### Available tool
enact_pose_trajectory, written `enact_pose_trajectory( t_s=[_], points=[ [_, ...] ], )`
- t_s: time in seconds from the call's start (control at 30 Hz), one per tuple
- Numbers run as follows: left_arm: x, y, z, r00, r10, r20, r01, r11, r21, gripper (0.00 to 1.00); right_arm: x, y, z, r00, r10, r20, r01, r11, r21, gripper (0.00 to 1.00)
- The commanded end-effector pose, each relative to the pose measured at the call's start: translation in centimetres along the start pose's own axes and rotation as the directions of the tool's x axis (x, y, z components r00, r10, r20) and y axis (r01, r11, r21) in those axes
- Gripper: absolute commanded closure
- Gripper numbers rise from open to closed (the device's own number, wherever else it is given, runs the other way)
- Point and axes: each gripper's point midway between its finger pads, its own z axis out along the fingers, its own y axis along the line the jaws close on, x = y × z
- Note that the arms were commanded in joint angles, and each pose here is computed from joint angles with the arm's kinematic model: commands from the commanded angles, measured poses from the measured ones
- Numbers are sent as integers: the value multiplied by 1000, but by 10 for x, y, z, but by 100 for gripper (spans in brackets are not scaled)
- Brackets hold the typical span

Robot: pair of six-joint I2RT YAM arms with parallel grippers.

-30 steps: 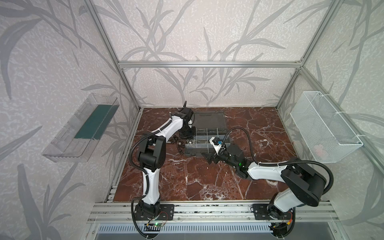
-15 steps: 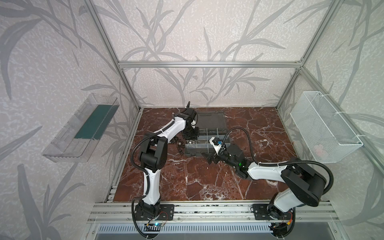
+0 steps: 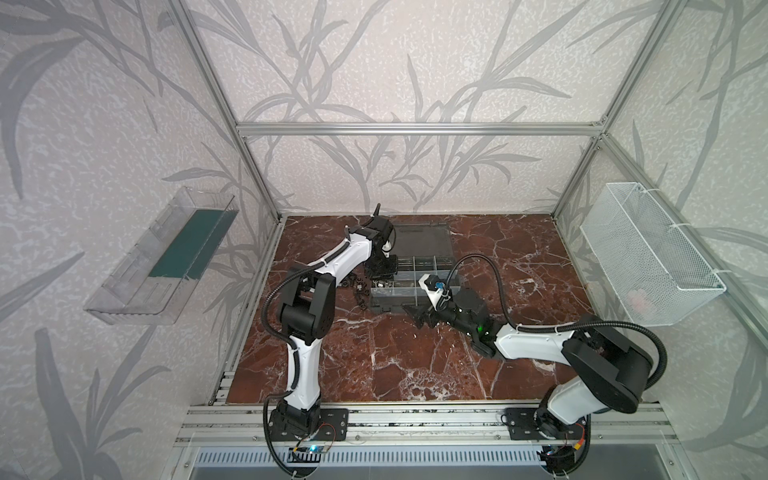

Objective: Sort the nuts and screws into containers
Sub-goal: 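Carry the wing nut with the left gripper over the nearest compartment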

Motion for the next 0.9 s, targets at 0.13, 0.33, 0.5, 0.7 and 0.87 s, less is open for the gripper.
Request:
enact_pose_trajectory(
  t_s=[0.13,0.33,0.5,0.7,0.87],
  points=[
    [7,4,3,999,6,-34,-7,999,-33,77,-13,2,0,999,-10,39,10,1000,-2,1],
    [6,5,4,999,9,-32,-10,999,-40,74,-12,3,0,999,-8,37,8,1000,-4,1],
    [5,4,2,1000,10,-27,-11,999,-35,74,-12,2,0,999,-8,36,8,1000,-3,1],
    [3,1,-4,1000,14,-7,-15,1000,-22,75,-12,2,1,999,-9,35,9,1000,-3,1],
    [0,-8,-14,999,26,24,-27,999,23,75,-12,2,1,999,-9,35,10,1000,-4,1]
  ],
)
